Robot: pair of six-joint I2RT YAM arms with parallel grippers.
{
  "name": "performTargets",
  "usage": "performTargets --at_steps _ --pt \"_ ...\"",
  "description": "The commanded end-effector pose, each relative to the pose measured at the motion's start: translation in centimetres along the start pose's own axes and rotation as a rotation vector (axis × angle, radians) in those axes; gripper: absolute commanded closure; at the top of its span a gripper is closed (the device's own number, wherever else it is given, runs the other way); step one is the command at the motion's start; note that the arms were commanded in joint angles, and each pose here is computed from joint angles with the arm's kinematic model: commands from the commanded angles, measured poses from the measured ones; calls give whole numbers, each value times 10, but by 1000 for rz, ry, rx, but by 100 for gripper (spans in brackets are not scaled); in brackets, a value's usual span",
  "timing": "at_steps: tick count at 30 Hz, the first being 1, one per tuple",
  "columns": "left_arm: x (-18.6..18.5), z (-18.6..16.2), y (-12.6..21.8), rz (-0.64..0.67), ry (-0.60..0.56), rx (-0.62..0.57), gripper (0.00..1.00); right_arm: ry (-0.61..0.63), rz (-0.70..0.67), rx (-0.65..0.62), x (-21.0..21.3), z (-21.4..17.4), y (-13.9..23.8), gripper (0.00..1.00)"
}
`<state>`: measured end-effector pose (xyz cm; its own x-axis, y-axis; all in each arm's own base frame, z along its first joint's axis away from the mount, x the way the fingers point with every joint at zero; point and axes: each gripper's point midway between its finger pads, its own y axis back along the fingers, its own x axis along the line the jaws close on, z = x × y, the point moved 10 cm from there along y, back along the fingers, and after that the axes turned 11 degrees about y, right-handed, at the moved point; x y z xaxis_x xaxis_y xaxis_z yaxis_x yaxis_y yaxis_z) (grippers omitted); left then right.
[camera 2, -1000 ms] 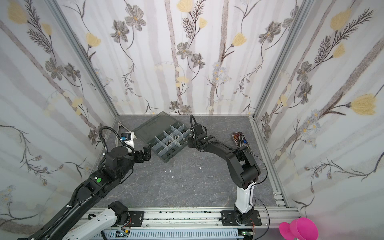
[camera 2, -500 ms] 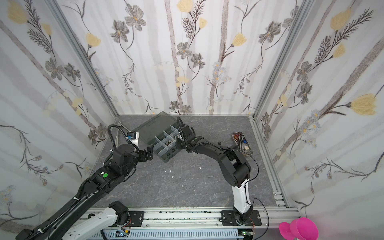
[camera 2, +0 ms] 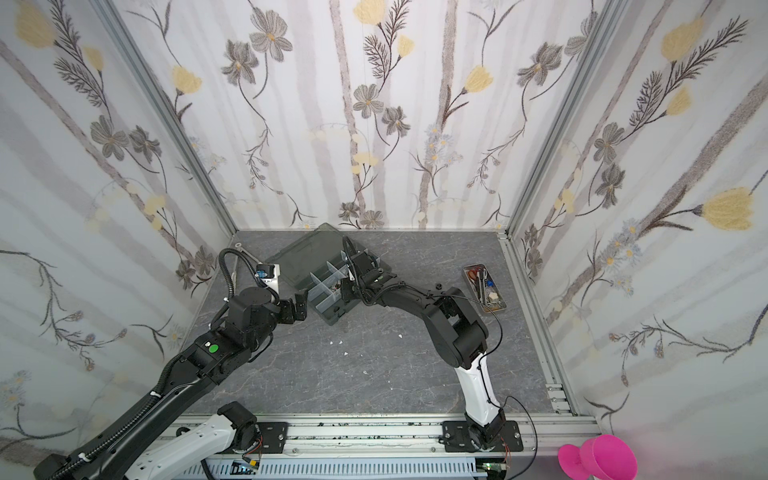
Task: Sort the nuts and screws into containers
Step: 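Carry the black hex nut over the organizer with the right gripper, then open the right gripper over an organizer compartment, then withdraw the right gripper while the left gripper reaches toward the loose black nuts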
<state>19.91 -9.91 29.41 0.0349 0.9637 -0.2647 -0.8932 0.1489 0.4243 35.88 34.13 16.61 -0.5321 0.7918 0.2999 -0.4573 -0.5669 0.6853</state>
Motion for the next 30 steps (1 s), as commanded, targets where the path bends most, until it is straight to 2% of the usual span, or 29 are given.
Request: performTargets --at_steps 1,5,13,19,25,30 --pt "-1 5 2 -5 9 -25 0 -2 15 -16 3 5 -2 73" --pt "-1 5 3 -9 8 -23 0 -2 18 -28 4 10 1 65" --pt "-8 6 -4 -38 15 14 1 -13 21 -62 0 17 21 60" --pt "-21 -1 -21 -78 11 123 3 -49 20 -132 -16 14 57 60" --pt "-38 -1 -26 -104 11 137 3 -109 20 -190 -44 -3 97 60" --pt "-70 -10 -33 -110 -51 151 1 -151 5 -251 -69 -17 136 60"
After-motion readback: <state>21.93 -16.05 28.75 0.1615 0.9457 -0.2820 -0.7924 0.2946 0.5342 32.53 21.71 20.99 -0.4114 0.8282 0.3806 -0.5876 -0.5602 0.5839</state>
